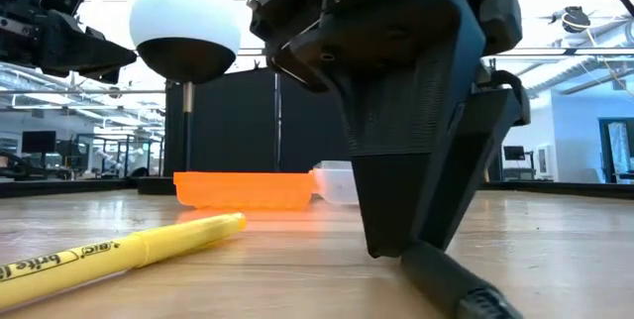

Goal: Pick & place school supplies into a supply box
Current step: Put the black pen into the orange supply box

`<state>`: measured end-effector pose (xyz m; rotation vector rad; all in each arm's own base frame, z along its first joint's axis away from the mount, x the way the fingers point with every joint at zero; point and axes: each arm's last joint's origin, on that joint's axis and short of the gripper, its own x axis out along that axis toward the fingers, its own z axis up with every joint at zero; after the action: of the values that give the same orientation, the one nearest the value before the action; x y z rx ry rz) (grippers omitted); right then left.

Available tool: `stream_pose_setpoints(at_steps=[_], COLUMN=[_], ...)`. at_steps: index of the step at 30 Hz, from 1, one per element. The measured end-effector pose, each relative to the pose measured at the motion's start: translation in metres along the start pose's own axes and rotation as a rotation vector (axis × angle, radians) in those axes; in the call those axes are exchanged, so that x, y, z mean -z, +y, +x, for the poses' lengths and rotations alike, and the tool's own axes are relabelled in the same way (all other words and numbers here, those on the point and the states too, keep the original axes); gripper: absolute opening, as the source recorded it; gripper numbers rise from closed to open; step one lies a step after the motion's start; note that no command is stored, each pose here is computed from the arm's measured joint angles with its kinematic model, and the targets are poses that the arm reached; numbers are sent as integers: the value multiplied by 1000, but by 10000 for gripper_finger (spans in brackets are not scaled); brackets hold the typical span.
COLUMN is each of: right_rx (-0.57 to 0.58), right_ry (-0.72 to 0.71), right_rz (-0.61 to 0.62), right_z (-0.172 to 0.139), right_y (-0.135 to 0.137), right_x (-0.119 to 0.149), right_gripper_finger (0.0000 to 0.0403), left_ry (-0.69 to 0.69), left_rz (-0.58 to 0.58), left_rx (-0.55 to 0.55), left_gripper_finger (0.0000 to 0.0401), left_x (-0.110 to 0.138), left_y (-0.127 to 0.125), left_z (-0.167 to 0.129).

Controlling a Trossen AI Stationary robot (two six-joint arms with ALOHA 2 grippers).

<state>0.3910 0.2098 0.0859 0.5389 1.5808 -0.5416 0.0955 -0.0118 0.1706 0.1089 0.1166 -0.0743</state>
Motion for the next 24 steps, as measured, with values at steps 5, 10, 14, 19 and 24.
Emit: stream_pose_setpoints(at_steps=[5,10,14,19,24], right_rx=[0,4,-29,-73,-62], right_ry=[3,-5,-19,-12,3], right_rz=[-109,-163,-59,169,204], right_z=[3,3,4,4,8], right_y=[-1,0,1,3,0], right_x=[1,4,0,-5,-4], right_gripper_finger=[116,116,115,114,112], left_ry=[0,0,0,0,0], left_rz=[0,0,0,-4,-5], left_rx=[0,0,0,0,1], left_gripper_finger=[47,47,47,47,47], left_x=[0,0,0,0,0], left_y=[0,0,0,0,0], left_z=[0,0,0,0,0])
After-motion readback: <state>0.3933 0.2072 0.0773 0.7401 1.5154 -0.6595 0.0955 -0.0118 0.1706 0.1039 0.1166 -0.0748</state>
